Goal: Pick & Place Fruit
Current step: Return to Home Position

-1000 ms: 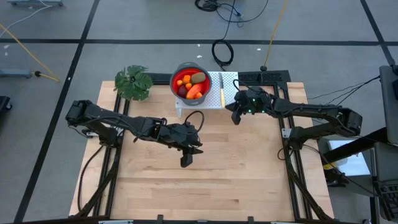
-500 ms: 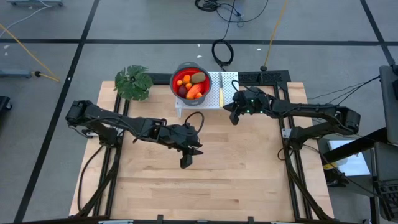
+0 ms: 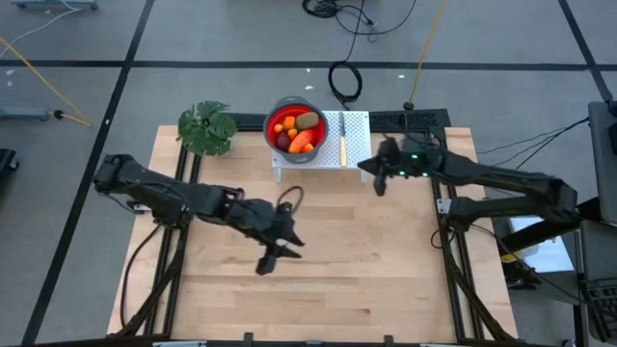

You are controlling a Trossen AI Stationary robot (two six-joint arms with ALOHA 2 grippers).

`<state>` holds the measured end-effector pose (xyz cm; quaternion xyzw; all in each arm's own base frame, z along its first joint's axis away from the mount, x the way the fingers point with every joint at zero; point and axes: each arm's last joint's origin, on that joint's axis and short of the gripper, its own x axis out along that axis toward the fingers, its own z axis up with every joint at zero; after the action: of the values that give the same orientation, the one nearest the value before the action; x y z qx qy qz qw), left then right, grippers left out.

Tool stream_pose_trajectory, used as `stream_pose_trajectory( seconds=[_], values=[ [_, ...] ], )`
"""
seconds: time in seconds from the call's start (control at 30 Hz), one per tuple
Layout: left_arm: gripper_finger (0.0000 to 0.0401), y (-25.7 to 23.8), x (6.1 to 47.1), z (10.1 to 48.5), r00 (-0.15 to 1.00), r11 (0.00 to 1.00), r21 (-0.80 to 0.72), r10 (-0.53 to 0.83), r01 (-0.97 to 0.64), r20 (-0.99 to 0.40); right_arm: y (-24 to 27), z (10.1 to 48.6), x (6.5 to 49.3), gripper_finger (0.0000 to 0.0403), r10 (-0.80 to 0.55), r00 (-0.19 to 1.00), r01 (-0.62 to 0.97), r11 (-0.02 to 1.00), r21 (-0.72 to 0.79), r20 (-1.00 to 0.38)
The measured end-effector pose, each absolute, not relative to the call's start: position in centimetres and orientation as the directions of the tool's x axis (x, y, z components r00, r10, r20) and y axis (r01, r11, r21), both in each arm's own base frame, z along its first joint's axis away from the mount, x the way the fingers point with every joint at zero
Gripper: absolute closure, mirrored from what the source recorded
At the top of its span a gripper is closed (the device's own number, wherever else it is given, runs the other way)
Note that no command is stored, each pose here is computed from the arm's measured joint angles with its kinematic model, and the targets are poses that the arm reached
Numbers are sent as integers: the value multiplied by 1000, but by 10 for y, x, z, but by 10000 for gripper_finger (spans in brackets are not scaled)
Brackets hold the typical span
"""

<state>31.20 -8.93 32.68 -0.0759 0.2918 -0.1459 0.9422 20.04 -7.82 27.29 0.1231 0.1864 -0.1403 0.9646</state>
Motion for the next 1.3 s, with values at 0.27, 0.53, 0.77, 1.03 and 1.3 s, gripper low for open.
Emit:
stream_pose_trajectory(
  seconds=[0.27, 0.53, 0.77, 1.03, 1.3],
  values=[
    [265, -77, 267, 350, 875, 971, -113, -237, 209, -422, -55, 308, 148, 403, -207, 946, 249, 956, 152, -250],
    [265, -62, 218, 343, 913, 971, -123, -236, 206, -333, -40, 318, 118, 403, -136, 973, 167, 972, 162, -189],
    [265, -50, 178, 322, 938, 973, -144, -215, 181, -271, -32, 318, 99, 403, -136, 972, 168, 972, 162, -191],
    [265, -38, 145, 293, 960, 982, -136, -158, 129, -230, -26, 308, 83, 403, -127, 951, 199, 949, 245, -282],
    [265, -31, 122, 263, 981, 984, -148, -122, 100, -150, -27, 295, 85, 403, -127, 949, 211, 935, 284, -287]
  ],
)
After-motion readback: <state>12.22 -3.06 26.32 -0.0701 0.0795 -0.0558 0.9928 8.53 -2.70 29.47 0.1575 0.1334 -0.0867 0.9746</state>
